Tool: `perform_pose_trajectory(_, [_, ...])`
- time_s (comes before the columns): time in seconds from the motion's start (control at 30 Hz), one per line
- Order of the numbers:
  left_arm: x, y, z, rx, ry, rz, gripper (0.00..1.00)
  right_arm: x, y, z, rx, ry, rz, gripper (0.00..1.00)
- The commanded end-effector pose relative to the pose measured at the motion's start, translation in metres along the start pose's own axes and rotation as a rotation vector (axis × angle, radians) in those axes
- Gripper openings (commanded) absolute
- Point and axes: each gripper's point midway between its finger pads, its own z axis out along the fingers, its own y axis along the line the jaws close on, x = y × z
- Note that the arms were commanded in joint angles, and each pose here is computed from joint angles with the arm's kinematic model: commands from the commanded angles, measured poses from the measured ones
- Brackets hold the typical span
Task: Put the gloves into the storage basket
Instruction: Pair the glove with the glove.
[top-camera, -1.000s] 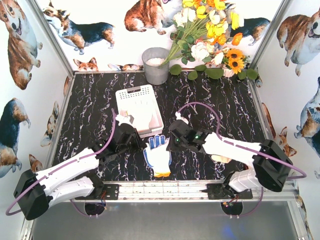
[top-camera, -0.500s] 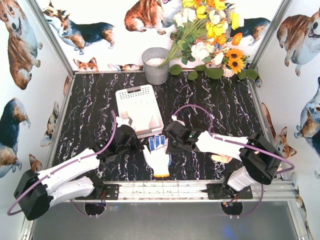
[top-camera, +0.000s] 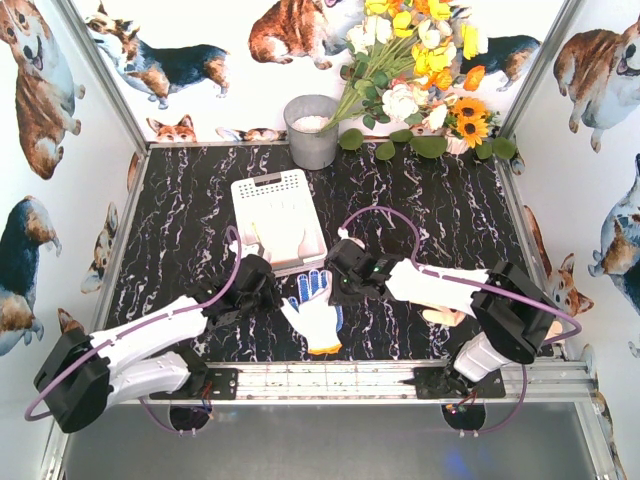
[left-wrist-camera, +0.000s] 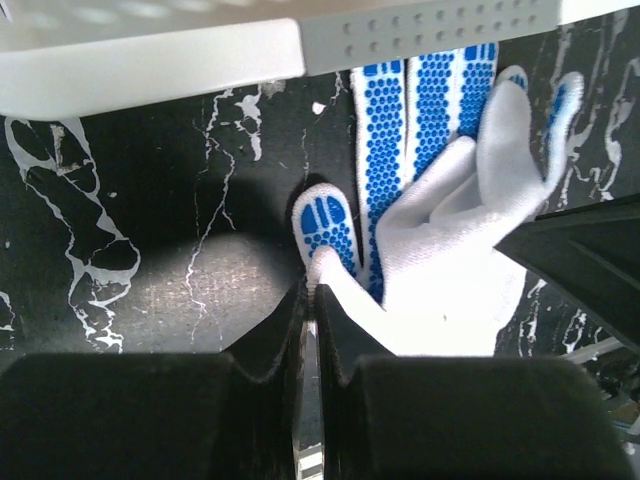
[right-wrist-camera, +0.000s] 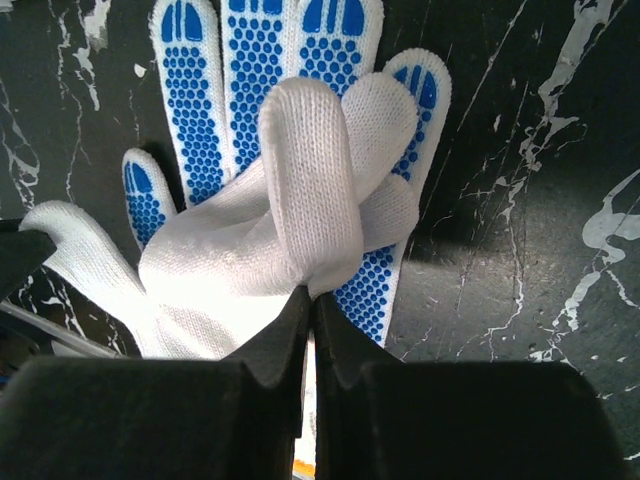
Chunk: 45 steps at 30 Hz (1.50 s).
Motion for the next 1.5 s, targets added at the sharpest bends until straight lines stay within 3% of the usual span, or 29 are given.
perform_pose_trajectory(0.0, [-0.003, 0.005, 0.009, -0.003, -0.019, 0.012, 0.00, -0.020, 0.012, 0.000, -0.024, -0.062, -0.016, 0.00])
perform_pose_trajectory(0.5, [-0.010, -0.001, 0.023, 0.030, -0.052, 0.080, 0.00, -0.016, 0.000, -0.003, 0.006, -0.079, 0.020, 0.00])
perform_pose_trajectory(1.17, [0.000, 0.011, 0.049, -0.009, -0.007, 0.144, 0.00, -0.011, -0.005, -0.002, 0.011, -0.073, 0.021, 0.00])
perform_pose_trajectory(1.2, [0.000, 0.012, 0.048, -0.016, -0.003, 0.146, 0.02, -0.012, -0.004, -0.003, 0.006, -0.074, 0.018, 0.01])
perform_pose_trajectory(1.37, [-0.008, 0.008, 0.040, -0.023, -0.020, 0.158, 0.32, -0.015, -0.001, -0.015, -0.022, -0.097, 0.022, 0.28])
perform_pose_trajectory(1.47, [-0.012, 0.004, 0.030, -0.012, -0.029, 0.166, 0.43, -0.017, -0.001, -0.024, -0.054, -0.112, 0.042, 0.40])
